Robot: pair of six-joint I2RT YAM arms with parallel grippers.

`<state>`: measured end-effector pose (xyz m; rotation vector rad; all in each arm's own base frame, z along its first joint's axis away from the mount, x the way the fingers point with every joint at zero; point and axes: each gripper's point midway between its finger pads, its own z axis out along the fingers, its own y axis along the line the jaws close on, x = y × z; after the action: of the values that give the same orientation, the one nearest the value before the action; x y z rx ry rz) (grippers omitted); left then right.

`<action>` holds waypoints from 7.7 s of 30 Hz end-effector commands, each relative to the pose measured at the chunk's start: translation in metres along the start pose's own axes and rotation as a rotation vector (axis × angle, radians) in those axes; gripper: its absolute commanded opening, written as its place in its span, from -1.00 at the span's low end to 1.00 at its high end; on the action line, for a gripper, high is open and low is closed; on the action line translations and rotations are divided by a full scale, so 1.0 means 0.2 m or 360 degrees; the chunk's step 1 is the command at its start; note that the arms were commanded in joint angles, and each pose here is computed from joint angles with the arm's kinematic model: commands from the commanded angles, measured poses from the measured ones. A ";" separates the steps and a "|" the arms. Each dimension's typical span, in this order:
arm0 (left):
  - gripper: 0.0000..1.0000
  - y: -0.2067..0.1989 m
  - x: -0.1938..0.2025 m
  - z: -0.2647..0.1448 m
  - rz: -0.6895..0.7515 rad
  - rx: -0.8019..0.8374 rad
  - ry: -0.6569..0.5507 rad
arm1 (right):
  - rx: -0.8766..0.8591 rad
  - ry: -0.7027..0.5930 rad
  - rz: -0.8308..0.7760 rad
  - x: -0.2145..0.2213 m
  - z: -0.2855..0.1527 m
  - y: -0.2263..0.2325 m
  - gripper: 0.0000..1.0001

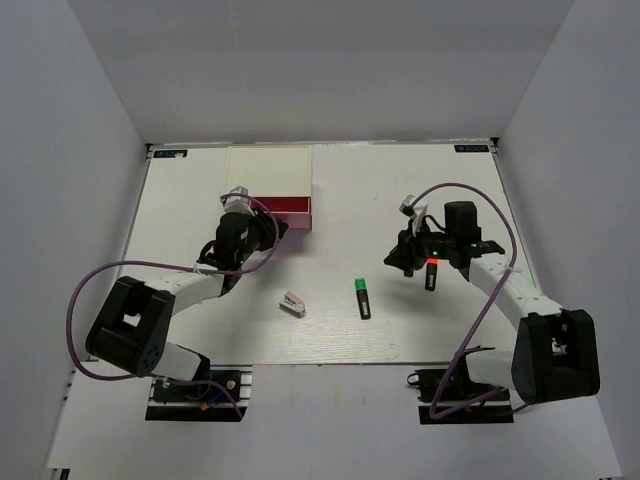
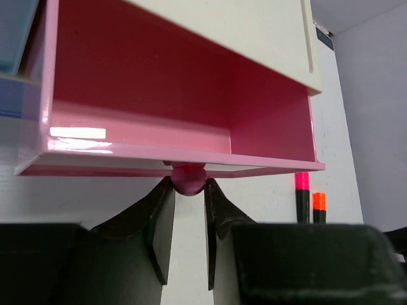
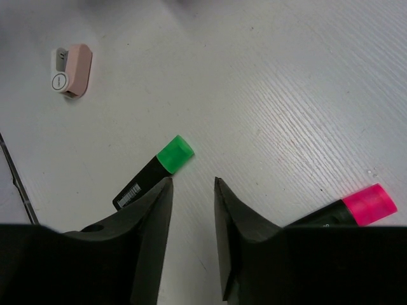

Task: Sort the stationery into containers
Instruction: Open the drawer in the storage box, then pick up the pen from the center of the board, then place the pen in the storage box, then pick up the pen from the center of the board.

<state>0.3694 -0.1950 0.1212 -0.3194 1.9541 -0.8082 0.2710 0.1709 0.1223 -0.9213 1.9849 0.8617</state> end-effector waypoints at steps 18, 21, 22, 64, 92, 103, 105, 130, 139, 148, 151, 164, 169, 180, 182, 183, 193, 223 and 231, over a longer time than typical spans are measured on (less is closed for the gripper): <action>0.69 -0.12 -0.01 -0.20 0.0162 0.0076 0.0102 | -0.0154 0.0283 -0.0009 0.08 0.10 0.11 0.69; 0.71 -0.12 0.00 -0.31 0.0197 0.0070 0.0133 | -0.0141 0.0362 0.0015 0.13 0.15 0.14 0.33; 0.71 -0.10 0.01 -0.35 0.0194 0.0041 0.0168 | -0.0132 0.0383 0.0023 0.14 0.16 0.14 0.20; 0.99 0.24 0.23 -0.84 -0.0318 -0.0466 0.0194 | 0.0233 0.0693 -0.0176 0.19 0.42 0.30 -0.60; 0.99 0.27 0.30 -0.82 -0.0383 -0.0412 0.0194 | -0.0306 -0.0707 -0.1289 -1.43 0.73 0.64 -1.00; 0.99 0.26 0.30 -0.81 -0.0401 -0.0379 0.0184 | -0.0226 -0.0608 -0.1401 -1.28 0.93 0.48 -1.00; 0.99 0.26 0.30 -0.81 -0.0401 -0.0379 0.0184 | -0.0229 -0.0582 -0.1392 -1.25 0.94 0.46 -0.99; 0.99 0.25 0.29 -0.81 -0.0401 -0.0368 0.0174 | -0.0186 -0.0483 -0.1263 -1.15 0.94 0.38 0.24; 0.99 0.25 0.31 -0.78 -0.0405 -0.0344 0.0192 | 0.0237 -0.0693 -0.0906 -1.36 0.54 0.21 -0.57; 0.99 0.08 0.32 -0.70 -0.0522 0.0020 0.0212 | 0.0560 -0.0147 -0.0142 -0.68 0.26 -0.17 -0.63; 0.97 -0.02 0.30 -0.67 -0.0456 0.0150 0.0243 | 0.0685 0.0003 0.0077 -0.42 0.09 -0.28 -0.10; 0.04 -0.75 0.25 -0.22 0.0240 0.0410 0.0750 | 0.0921 0.0330 0.0741 0.19 -0.32 -0.51 0.00; -0.49 -0.81 0.51 0.08 0.0455 0.0190 0.0965 | 0.0956 0.0391 0.0886 0.26 -0.39 -0.53 -0.12; 0.30 -1.15 0.86 0.42 0.0790 0.0088 0.0972 | 0.0918 0.0355 0.1029 0.32 -0.42 -0.50 -0.15; 0.34 -1.16 0.86 0.45 0.0828 0.0063 0.0937 | 0.0919 0.0340 0.1040 0.33 -0.42 -0.49 -0.15; 0.36 -1.13 0.91 0.47 0.0864 0.0015 0.0934 | 0.0924 0.0335 0.1049 0.33 -0.43 -0.49 -0.15; 0.34 -1.10 1.01 0.56 0.0932 -0.0108 0.0843 | 0.0953 0.0265 0.1089 0.34 -0.47 -0.49 -0.12; 0.20 -0.93 1.26 0.63 0.1061 -0.0267 0.0854 | 0.0929 0.0147 0.1213 0.37 -0.50 -0.49 -0.07; -0.15 -0.70 1.25 0.55 0.1242 -0.0489 0.0911 | 0.0916 0.0124 0.1239 0.37 -0.50 -0.48 -0.07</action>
<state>0.3317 -0.5104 0.0242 0.4924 2.4086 -0.2498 0.2822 0.0155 0.0780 0.1665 2.5281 0.5438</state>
